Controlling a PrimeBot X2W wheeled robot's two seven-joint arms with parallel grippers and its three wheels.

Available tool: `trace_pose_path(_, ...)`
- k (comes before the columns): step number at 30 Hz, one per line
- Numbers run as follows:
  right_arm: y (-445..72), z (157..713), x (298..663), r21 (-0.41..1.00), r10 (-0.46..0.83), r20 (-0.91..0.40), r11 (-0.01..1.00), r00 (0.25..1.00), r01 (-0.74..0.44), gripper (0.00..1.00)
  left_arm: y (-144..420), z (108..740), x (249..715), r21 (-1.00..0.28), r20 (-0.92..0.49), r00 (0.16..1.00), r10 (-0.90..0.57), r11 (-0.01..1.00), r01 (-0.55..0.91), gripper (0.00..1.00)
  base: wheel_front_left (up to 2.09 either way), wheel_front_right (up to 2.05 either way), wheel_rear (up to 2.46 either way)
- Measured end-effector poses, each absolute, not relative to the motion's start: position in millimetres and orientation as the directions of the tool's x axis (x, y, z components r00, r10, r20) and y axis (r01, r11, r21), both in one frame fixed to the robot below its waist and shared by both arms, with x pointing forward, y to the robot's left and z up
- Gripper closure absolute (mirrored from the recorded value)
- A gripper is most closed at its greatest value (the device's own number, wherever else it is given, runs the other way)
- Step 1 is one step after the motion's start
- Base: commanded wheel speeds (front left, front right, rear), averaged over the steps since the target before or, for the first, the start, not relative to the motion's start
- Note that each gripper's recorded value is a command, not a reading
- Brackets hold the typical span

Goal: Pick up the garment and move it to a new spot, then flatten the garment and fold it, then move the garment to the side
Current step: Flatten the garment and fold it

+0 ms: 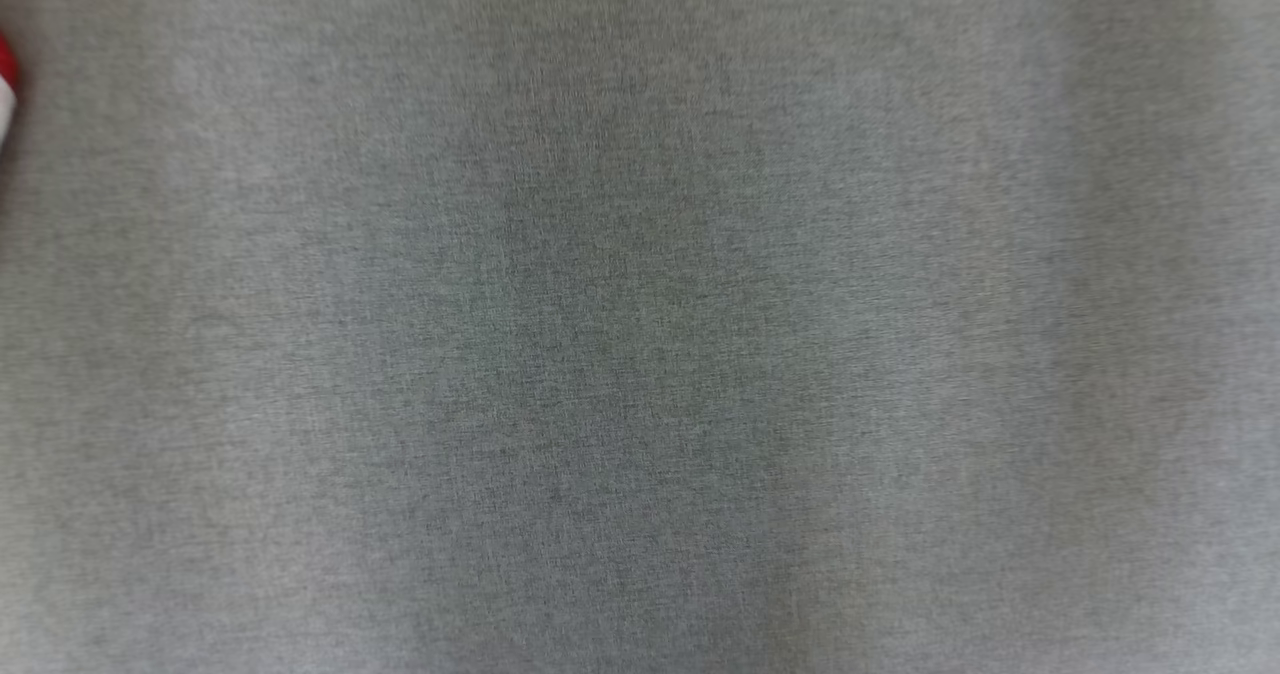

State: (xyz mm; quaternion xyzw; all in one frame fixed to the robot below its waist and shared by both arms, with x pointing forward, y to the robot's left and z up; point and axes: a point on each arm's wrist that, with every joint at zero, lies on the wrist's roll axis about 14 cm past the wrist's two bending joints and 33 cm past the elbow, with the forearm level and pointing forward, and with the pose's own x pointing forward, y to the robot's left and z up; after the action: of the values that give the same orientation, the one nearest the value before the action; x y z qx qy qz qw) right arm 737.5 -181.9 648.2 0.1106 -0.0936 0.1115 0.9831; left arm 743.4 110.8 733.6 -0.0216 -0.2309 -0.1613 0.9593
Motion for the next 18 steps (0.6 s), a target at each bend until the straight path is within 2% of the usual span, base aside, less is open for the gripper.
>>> trace_pose_path(5,-176.0,609.7,711.2,0.238,0.231,0.144,0.936,0.962,-0.26,1.0,121.4,696.9,720.9,0.008,0.42,0.851,-0.317,0.938,0.345,1.0,0.0,0.0,0.0)
trace_pose_path(9,-173.6,583.3,684.2,0.303,0.239,0.113,0.916,0.965,-0.262,1.0,135.3,660.7,694.5,-0.077,0.394,0.875,-0.282,0.938,0.337,1.0,0.0,0.0,0.0)
trace_pose_path(18,-171.2,525.1,604.3,0.426,0.263,0.02,0.871,0.965,-0.246,1.0,156.4,586.8,596.4,-0.27,0.319,0.935,-0.156,0.93,0.248,1.0,0.0,0.0,0.0)
